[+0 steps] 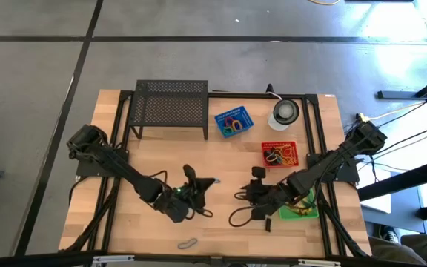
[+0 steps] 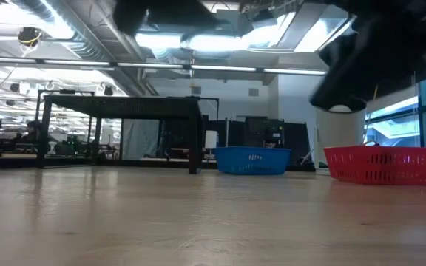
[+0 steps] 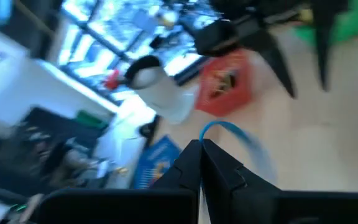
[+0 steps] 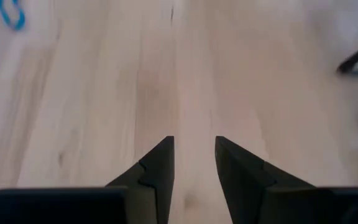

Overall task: Pick & Place Office Desk Supplies
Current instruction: Put the blue rubber band into the red bin

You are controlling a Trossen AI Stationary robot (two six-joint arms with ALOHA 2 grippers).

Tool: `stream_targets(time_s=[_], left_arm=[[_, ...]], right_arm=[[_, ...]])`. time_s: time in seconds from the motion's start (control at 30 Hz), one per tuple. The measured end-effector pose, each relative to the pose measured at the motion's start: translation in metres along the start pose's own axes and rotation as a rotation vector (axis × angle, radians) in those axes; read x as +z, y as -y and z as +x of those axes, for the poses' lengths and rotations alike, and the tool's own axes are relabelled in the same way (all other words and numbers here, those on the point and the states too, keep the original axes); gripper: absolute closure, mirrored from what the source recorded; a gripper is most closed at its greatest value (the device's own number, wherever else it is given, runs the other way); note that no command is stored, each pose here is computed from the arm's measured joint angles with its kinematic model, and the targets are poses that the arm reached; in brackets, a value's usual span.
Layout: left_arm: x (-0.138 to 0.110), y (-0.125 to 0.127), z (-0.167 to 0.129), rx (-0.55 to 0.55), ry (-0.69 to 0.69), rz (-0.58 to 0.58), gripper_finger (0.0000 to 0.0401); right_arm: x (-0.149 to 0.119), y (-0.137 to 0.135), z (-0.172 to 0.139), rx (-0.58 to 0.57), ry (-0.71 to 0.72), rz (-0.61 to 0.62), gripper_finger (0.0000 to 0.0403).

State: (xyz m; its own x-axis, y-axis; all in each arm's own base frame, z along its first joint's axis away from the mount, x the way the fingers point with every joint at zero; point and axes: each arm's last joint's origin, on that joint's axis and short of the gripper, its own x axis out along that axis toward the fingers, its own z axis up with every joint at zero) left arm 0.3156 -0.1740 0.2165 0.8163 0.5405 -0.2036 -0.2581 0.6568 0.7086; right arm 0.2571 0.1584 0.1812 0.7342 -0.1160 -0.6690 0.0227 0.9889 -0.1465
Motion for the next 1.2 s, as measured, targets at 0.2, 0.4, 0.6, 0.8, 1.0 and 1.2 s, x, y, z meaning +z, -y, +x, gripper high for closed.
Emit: stream_targets(time_s=[0.2, 0.4, 0.6, 0.8, 1.0, 1.2], left_arm=[[0.005, -0.005, 0.005, 0.010, 0.025, -0.035, 0.0398], [0.004, -0.006, 0.007, 0.020, 0.018, -0.085, 0.0398], [0.004, -0.006, 0.007, 0.019, 0.019, -0.088, 0.0399], [0.004, -0.006, 0.007, 0.019, 0.019, -0.089, 0.0399], [0.004, -0.006, 0.007, 0.020, 0.020, -0.090, 0.0398], [0.005, -0.006, 0.007, 0.020, 0.020, -0.091, 0.0398]], right_arm=[[0.023, 0.011, 0.007, -0.034, 0.167, 0.057, 0.0285], [0.039, 0.027, 0.014, -0.012, 0.255, 0.150, 0.0285], [0.049, 0.034, 0.017, 0.084, 0.312, 0.194, 0.0280], [0.053, 0.037, 0.018, 0.148, 0.328, 0.205, 0.0249], [0.054, 0.037, 0.017, 0.155, 0.344, 0.215, 0.0233], [0.056, 0.037, 0.017, 0.159, 0.358, 0.220, 0.0231]])
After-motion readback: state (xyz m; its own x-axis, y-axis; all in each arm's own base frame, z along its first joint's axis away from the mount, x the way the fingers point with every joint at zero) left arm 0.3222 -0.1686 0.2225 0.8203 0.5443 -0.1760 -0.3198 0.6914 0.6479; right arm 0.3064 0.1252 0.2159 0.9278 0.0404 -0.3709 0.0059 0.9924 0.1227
